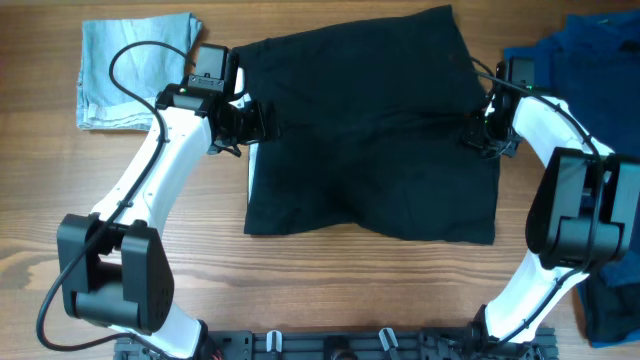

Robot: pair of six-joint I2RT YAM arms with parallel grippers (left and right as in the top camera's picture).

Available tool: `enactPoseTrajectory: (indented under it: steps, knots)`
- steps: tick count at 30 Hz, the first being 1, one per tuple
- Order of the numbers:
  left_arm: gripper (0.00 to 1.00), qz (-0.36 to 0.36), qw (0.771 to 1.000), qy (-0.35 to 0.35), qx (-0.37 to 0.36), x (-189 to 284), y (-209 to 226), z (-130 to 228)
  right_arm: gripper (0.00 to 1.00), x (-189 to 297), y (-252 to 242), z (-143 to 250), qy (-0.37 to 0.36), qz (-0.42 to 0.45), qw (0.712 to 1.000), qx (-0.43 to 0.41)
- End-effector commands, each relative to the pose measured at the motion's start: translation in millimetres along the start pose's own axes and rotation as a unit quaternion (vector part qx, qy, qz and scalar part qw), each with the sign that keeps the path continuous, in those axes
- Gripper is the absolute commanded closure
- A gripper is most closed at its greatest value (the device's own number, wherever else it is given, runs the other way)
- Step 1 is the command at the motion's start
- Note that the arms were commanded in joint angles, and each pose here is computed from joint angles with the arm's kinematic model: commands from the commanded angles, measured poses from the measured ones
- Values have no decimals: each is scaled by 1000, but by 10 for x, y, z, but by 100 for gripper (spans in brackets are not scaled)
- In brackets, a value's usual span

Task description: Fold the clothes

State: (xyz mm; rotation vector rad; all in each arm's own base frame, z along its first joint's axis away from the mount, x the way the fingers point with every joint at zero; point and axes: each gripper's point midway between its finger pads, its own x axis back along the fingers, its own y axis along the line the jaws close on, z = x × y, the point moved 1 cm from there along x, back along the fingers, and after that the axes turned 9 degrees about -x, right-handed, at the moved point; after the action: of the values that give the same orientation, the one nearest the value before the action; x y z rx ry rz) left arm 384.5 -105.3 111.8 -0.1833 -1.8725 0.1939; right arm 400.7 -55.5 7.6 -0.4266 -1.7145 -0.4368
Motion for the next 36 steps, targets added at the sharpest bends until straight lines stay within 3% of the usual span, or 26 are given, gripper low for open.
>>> enactPoseTrajectory:
  steps: [1, 4, 7, 10, 18, 26, 31, 36]
  knots:
    - [0, 2, 1000, 10, -2, -54, -1, 41, 96, -172, 17, 94, 35, -3, 999, 26]
    - [0, 2, 1000, 10, -2, -55, -2, 43, 96, 236, 210, -41, 19, -53, 997, 48]
    - [0, 2, 1000, 10, -2, -55, -2, 42, 96, 760, 370, -268, -40, -98, 993, 52]
    - [0, 2, 1000, 10, -2, -55, -2, 42, 96, 977, 472, -497, -104, -121, 985, 70]
    - [0, 2, 1000, 10, -1, -54, 0, 42, 95, 527, 600, -798, -143, -124, 976, 106]
    - [0, 2, 1000, 10, -2, -55, -2, 43, 96, -242, 452, -648, -83, -86, 988, 98]
    - [0, 2, 1000, 10, -2, -54, -1, 41, 96, -161, 429, -723, -94, -75, 988, 97]
    - [0, 1, 1000, 11, -2, -54, 3, 47, 76, 648, 725, -1089, -170, -144, 970, 99]
